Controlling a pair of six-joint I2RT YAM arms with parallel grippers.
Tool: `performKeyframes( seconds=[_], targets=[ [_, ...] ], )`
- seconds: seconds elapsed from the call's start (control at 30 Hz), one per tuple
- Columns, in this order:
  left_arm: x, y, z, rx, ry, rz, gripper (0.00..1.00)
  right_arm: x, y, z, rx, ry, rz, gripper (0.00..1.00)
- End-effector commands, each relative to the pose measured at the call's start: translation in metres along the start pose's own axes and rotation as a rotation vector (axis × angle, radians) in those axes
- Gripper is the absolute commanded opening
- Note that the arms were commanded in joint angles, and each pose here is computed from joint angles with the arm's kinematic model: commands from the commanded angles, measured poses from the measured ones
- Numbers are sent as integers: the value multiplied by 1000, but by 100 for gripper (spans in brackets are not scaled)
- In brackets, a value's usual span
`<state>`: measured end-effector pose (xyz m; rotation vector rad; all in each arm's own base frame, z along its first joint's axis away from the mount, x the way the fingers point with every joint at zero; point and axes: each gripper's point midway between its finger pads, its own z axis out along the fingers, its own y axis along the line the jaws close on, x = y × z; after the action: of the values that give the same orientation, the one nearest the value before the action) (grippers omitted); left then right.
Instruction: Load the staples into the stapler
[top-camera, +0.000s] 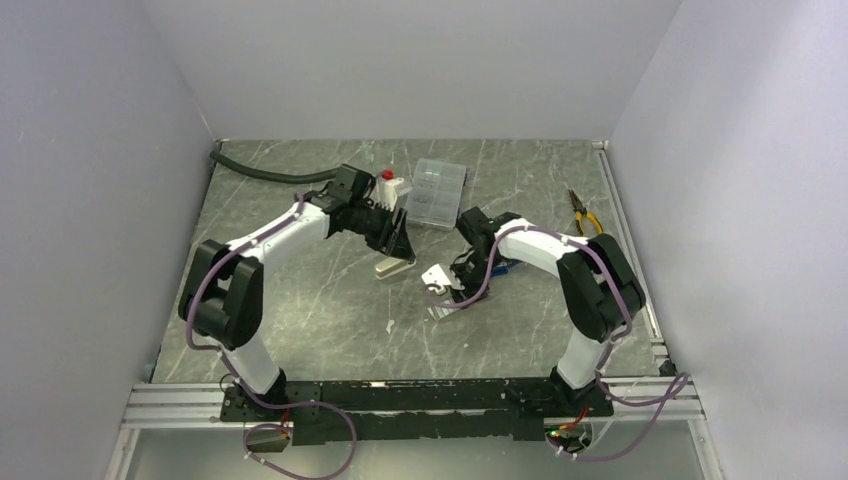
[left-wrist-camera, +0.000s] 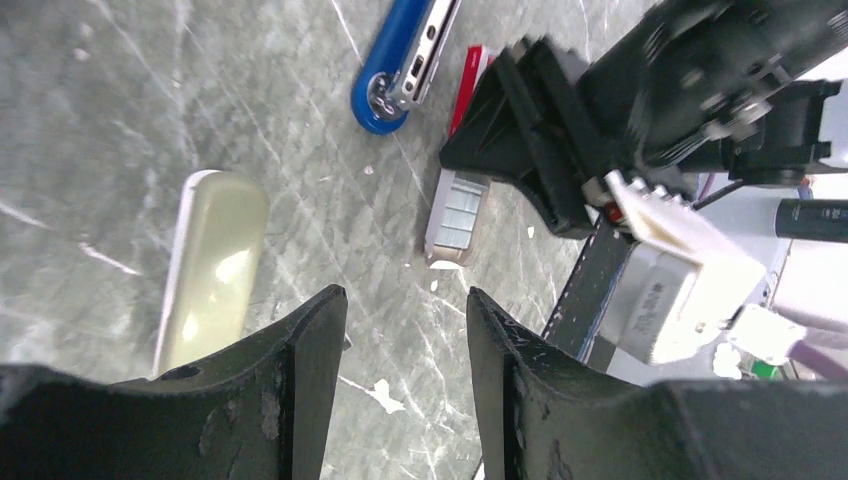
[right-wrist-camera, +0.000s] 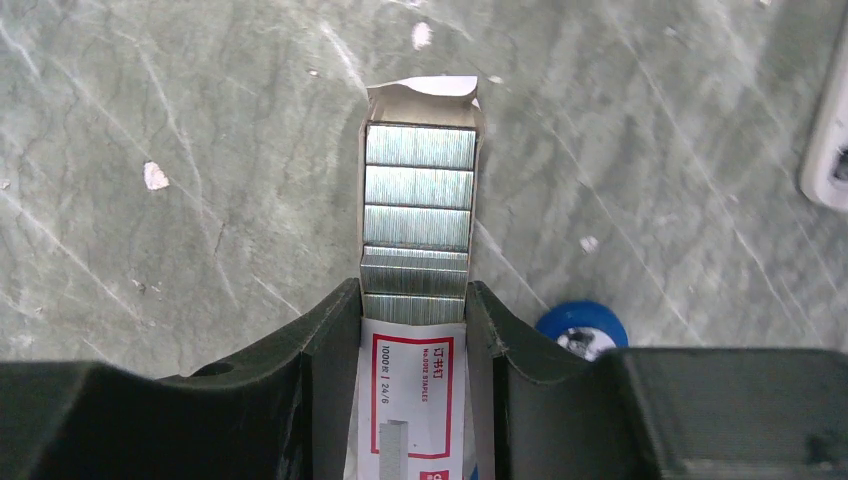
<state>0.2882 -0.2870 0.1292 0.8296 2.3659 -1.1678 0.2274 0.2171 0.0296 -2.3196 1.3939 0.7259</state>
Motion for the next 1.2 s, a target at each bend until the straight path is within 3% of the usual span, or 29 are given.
performKeyframes(
  seconds=[0.0, 0.13, 0.27, 0.37, 0.5, 0.77, 1.17],
  targets=[
    [-28, -3, -32, -33, -106, 75, 53, -5, 17, 9, -127, 21, -109, 37],
    [-37, -1, -49, -60, -154, 87, 53, -6, 18, 21, -142, 29, -141, 44],
    [-39, -1, -57, -82, -174, 103, 53, -22, 3, 18, -45, -18, -98, 67],
    [-38, -1, -59, -93, -178, 101, 53, -38, -7, 6, 46, -58, -29, 73],
    [-39, 3, -64, -135, -192, 100, 53, -57, 1, -6, 117, -128, 106, 71],
    [-46, 20, -73, -243, -208, 85, 53, -65, 19, -10, 217, -177, 487, 53],
    [-49, 26, -74, -264, -208, 68, 53, -42, 4, 12, 288, -15, 734, 43]
  ],
)
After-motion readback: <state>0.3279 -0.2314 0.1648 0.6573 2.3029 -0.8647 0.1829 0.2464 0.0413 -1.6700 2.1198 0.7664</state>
